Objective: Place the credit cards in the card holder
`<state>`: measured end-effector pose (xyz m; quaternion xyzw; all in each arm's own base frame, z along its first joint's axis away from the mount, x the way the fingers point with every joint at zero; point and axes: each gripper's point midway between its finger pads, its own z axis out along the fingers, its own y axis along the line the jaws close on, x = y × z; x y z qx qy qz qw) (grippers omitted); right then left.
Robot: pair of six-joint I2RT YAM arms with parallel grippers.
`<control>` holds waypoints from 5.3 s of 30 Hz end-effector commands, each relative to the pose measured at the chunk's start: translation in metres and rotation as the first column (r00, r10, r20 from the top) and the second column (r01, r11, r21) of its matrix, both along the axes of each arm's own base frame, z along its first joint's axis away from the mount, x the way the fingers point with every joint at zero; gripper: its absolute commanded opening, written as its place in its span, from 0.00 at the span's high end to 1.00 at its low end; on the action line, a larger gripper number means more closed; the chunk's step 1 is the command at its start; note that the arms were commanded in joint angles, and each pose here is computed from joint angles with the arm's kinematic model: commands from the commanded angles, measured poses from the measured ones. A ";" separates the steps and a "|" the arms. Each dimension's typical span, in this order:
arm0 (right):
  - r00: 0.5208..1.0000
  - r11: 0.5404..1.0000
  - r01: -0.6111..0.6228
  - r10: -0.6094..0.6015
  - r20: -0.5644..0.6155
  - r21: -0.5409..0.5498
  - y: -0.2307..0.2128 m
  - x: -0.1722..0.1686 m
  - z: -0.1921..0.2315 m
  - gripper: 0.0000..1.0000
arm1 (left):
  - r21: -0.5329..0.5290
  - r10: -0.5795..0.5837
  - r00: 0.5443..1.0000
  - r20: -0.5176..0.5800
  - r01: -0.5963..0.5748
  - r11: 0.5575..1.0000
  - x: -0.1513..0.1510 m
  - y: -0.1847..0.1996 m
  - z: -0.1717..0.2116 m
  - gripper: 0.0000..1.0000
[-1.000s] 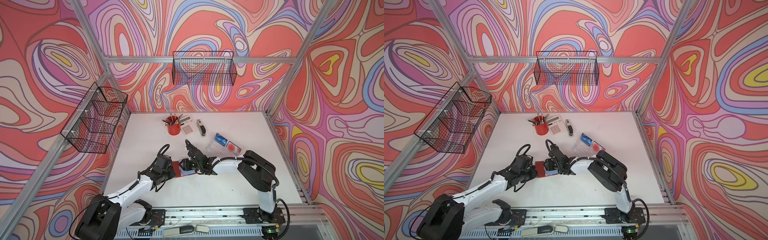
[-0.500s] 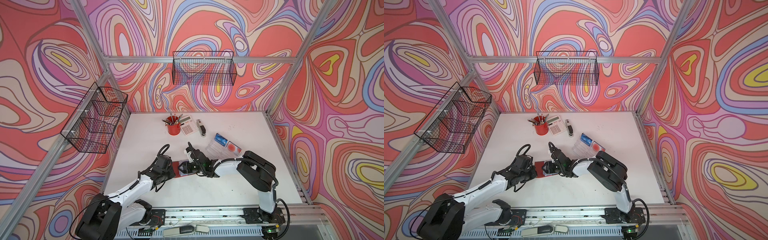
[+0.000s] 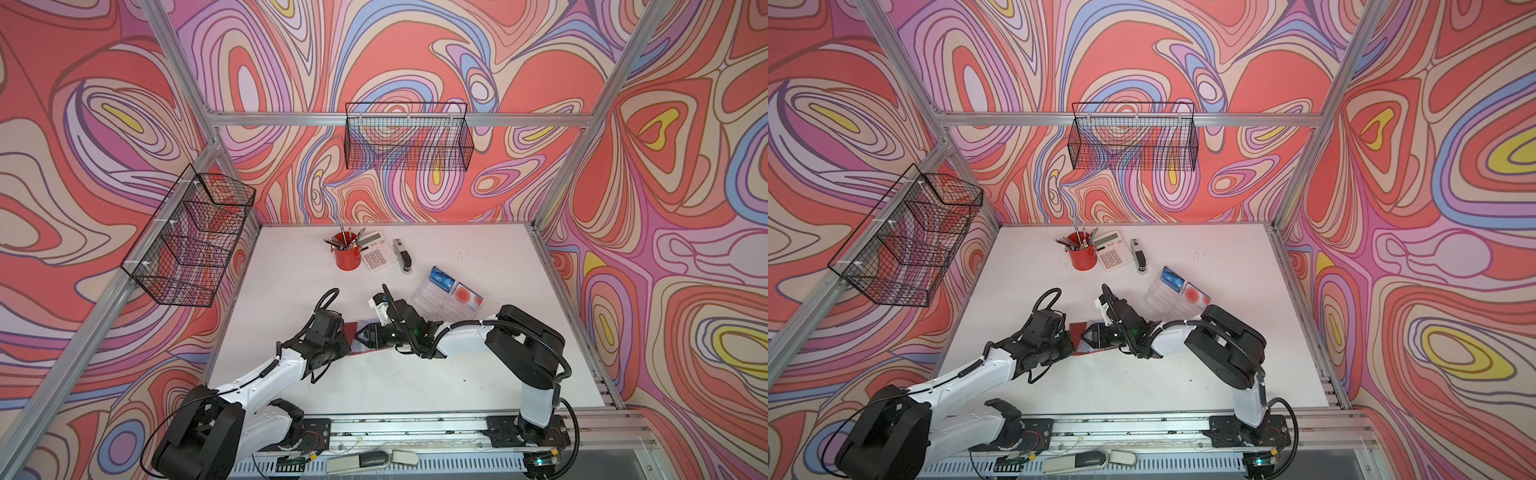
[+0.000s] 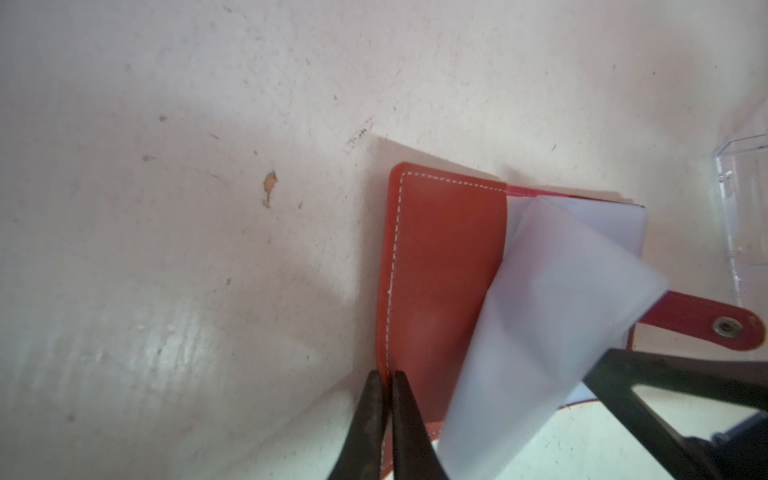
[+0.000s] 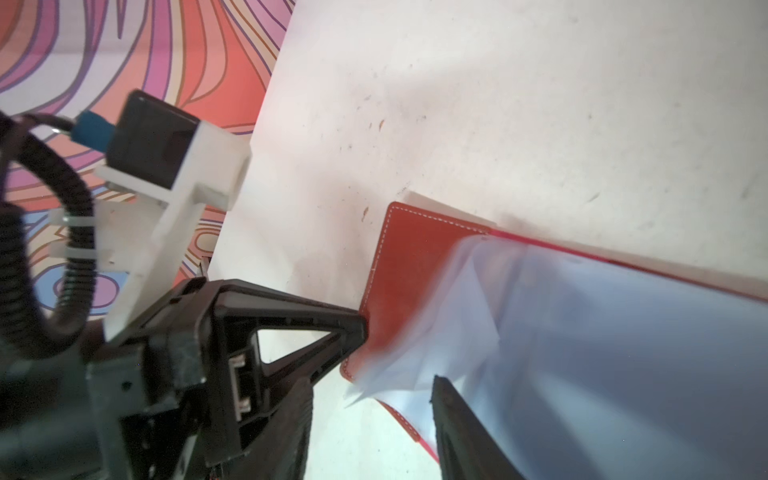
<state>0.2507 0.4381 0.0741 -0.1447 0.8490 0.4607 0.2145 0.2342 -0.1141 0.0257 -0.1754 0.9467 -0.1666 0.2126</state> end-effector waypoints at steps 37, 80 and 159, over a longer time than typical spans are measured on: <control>0.923 0.854 0.361 -0.271 0.273 -0.375 -0.062 0.046 0.011 0.73 | -0.039 0.025 0.989 0.143 -0.019 0.999 -0.003 0.010 0.039 0.72; 0.884 0.956 0.128 0.009 0.467 -0.262 -0.015 0.016 0.095 0.58 | -0.024 0.059 0.984 0.168 -0.055 0.998 -0.006 0.021 0.046 0.26; 0.975 0.750 0.217 -0.136 0.175 -0.625 -0.282 0.179 0.066 0.43 | 0.175 0.141 0.933 0.330 -0.207 0.962 -0.041 0.090 0.088 0.00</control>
